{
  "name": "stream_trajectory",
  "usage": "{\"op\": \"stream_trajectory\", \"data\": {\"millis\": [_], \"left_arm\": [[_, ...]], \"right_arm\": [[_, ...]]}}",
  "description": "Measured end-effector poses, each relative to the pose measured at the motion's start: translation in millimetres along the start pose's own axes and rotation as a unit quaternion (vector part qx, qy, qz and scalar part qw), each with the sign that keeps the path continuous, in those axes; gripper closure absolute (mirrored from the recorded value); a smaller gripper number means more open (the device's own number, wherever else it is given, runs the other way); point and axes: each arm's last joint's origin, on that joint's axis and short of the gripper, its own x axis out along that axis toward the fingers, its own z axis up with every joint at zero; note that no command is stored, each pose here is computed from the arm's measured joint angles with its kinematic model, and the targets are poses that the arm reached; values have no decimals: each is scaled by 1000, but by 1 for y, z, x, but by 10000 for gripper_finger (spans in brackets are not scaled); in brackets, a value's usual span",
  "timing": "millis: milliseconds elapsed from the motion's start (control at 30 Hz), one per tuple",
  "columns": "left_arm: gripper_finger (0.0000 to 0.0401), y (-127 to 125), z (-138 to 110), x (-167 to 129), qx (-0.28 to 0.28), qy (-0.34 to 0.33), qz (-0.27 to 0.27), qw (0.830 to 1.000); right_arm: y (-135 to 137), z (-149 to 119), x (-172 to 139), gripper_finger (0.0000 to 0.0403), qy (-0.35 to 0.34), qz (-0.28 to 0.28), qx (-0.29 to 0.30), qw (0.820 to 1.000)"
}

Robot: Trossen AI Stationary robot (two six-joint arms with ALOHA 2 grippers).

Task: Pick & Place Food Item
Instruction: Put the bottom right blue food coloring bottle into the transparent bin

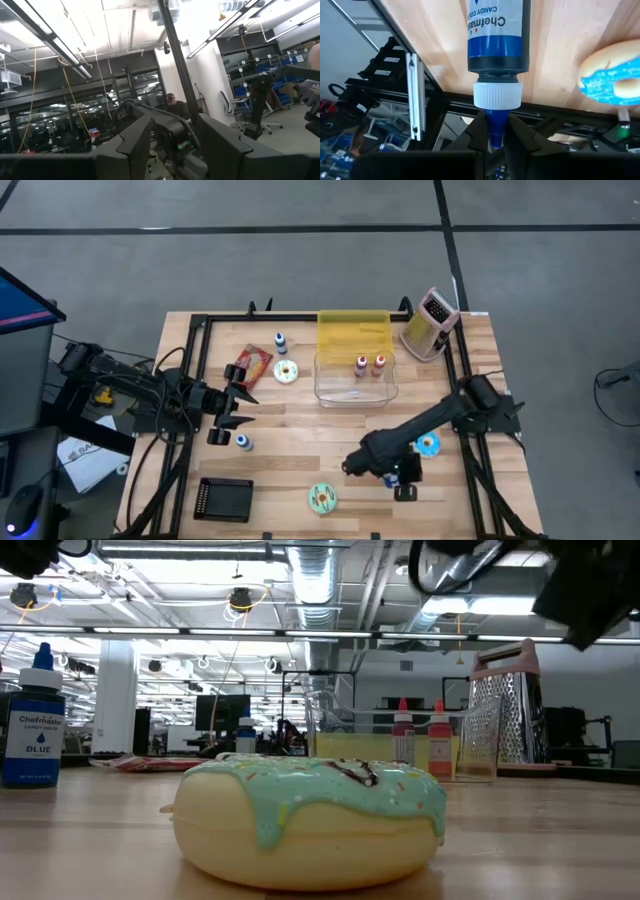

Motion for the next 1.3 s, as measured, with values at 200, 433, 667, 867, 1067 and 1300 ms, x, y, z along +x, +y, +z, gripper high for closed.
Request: {"op": "stream_trajectory", "data": {"millis": [200, 433, 667, 867, 1067, 1300], "left_arm": [[247, 0, 0, 0, 0, -2, -7, 1000], [247, -1, 0, 0, 0, -5, -12, 1000], [247, -1, 1, 0, 0, -6, -11, 1000], [247, -1, 1, 0, 0, -6, -11, 1000], [247, -1, 1, 0, 0, -6, -11, 1000], [247, -2, 2, 0, -1, -19, -39, 999]], "right_arm": [[-10, 3, -5, 373, -3, 2, 47, 999], [-11, 2, -8, 373, 9, 40, 104, 994], [-6, 0, -8, 374, 45, 88, 203, 974], [5, -4, -4, 374, 106, 147, 259, 949], [14, -6, -1, 373, 157, 192, 273, 929], [8, 1, 9, 373, 184, 223, 294, 911]]}}
